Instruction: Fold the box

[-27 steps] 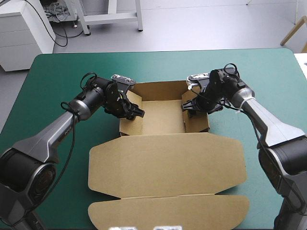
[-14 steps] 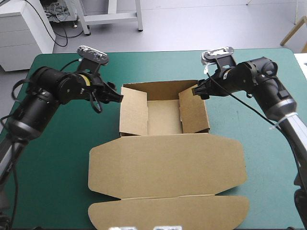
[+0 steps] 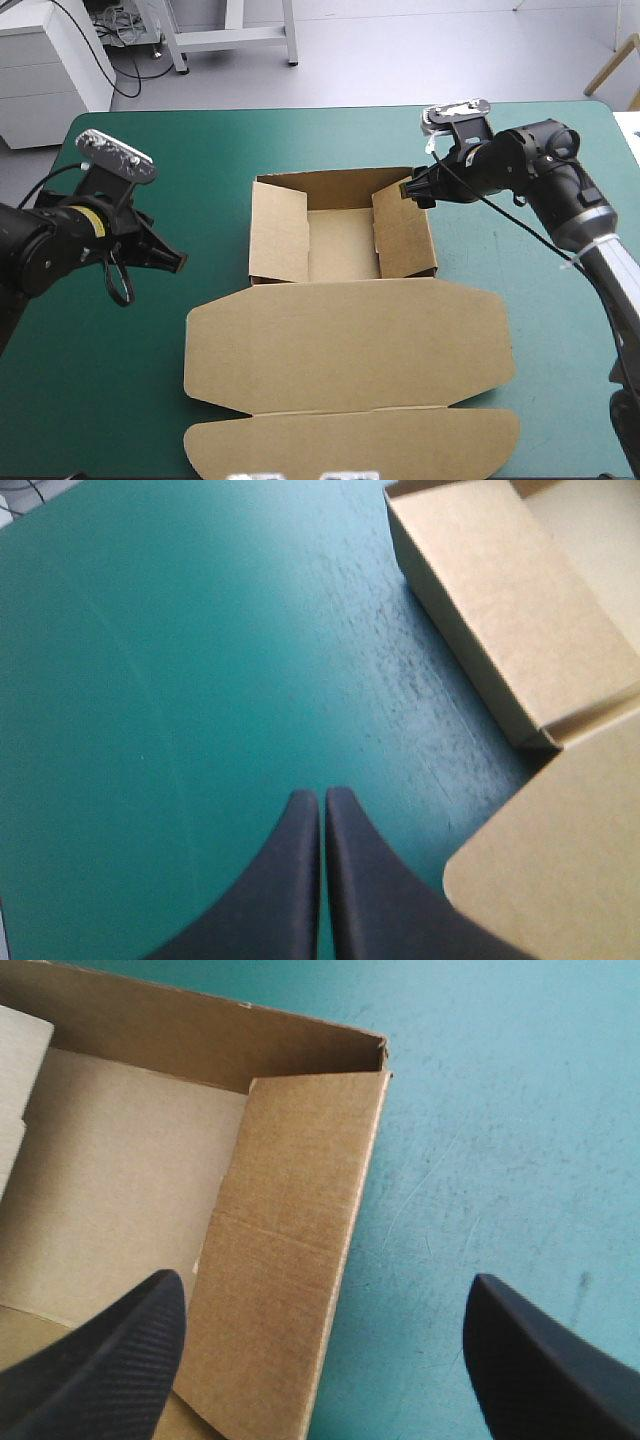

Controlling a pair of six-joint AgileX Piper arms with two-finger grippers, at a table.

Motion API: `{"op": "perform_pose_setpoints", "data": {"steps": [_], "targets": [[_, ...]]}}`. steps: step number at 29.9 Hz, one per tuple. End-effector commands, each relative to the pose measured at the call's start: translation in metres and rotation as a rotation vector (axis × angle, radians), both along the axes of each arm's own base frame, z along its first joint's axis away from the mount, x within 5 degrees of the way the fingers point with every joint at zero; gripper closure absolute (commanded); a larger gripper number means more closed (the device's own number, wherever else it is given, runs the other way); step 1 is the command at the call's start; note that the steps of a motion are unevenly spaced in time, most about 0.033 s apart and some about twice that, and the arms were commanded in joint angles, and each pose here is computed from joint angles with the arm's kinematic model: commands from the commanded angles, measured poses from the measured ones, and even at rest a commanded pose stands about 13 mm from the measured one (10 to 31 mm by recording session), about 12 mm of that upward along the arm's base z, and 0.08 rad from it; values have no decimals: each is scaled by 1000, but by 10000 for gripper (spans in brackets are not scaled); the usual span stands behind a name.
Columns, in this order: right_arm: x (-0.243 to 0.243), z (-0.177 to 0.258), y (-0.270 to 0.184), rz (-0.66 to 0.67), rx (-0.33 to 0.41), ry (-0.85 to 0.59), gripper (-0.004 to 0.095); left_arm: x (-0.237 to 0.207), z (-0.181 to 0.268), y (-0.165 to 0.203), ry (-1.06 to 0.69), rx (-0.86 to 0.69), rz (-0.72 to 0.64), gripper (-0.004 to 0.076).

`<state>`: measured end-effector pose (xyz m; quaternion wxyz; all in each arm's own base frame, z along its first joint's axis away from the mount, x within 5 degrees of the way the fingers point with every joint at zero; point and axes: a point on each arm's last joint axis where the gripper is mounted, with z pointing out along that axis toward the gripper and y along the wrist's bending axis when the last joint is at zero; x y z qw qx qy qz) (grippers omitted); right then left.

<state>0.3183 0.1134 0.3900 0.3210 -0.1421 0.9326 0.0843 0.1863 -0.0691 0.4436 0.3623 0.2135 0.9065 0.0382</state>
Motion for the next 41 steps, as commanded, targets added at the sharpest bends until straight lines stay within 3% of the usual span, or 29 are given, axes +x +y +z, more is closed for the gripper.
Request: {"op": "perform_pose_setpoints", "data": {"steps": [1, 13, 22, 25, 32, 41], "targets": [[9, 3, 2, -8, 21, -37, 193, -16, -10, 9, 18, 24, 9, 734], [57, -81, 20, -7, -35, 180, 193, -39, -100, 18, 139, 39, 27, 734], [65, -97, 24, 6, -44, 204, 211, -44, -112, 21, 165, 37, 45, 734], [65, -97, 24, 6, -44, 204, 346, -43, -111, 20, 155, 32, 42, 734], [65, -97, 24, 5, -38, 203, 901, -42, -111, 20, 145, 28, 39, 734], [77, -82, 13, -17, -47, 90, 927, -42, -111, 20, 144, 31, 40, 734]]}}
